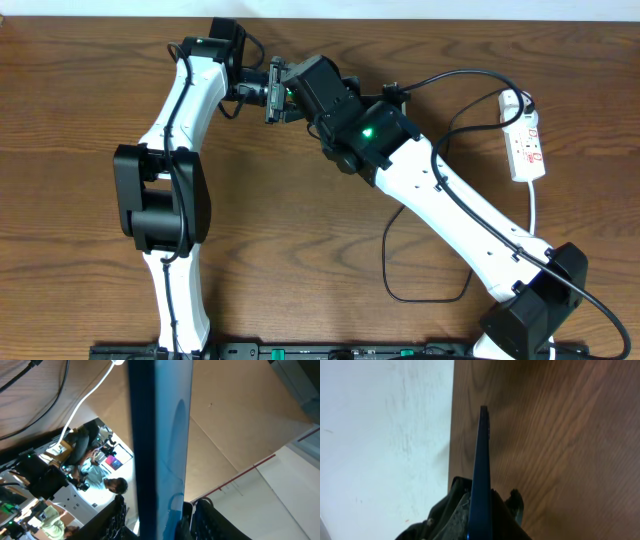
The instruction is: Plug charger to phone and switch on socket
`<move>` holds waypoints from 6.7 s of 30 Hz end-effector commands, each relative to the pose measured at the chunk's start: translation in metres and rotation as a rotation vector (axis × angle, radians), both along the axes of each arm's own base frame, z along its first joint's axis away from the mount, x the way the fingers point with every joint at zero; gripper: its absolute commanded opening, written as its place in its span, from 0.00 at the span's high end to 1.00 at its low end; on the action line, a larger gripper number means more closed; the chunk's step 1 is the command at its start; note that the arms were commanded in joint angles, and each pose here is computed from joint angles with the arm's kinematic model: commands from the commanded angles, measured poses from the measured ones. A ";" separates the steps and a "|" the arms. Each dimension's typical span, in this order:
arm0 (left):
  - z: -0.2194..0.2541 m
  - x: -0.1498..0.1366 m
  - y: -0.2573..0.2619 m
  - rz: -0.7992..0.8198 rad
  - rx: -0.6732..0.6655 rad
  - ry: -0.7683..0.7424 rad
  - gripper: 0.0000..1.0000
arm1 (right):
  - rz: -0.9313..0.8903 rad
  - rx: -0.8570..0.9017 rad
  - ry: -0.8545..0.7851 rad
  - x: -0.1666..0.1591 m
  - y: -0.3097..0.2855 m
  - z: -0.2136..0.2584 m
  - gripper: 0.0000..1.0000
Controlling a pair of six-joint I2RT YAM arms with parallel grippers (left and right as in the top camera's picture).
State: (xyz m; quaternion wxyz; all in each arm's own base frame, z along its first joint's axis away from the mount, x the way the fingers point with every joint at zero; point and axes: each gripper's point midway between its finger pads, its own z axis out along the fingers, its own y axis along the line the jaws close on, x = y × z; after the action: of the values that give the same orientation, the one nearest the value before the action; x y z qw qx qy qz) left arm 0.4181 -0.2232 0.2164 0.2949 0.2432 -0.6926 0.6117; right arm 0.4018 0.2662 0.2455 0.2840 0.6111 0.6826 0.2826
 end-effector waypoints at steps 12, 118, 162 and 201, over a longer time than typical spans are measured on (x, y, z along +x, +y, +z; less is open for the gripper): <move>0.022 -0.004 0.000 -0.002 -0.027 -0.026 0.68 | 0.013 0.102 -0.030 0.000 0.002 0.028 0.93; -0.039 0.010 0.014 -0.033 0.306 -0.424 0.93 | 0.824 -0.400 0.555 -0.087 -0.165 -0.253 0.84; 0.129 -0.017 -0.020 -0.077 -0.146 -1.228 0.93 | 1.615 -0.035 -0.676 -0.102 -0.023 -0.019 0.99; 0.146 -0.007 -0.015 -0.052 -0.161 -1.177 0.93 | 1.430 0.072 -0.907 -0.068 -0.013 0.065 0.99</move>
State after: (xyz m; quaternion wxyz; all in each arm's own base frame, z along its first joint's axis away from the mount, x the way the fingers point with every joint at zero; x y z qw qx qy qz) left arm 0.4172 -0.2404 0.3510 -0.1065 -0.1591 -0.7099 0.6778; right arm 0.3292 0.2563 0.3023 0.2558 -0.1449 0.7160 0.6332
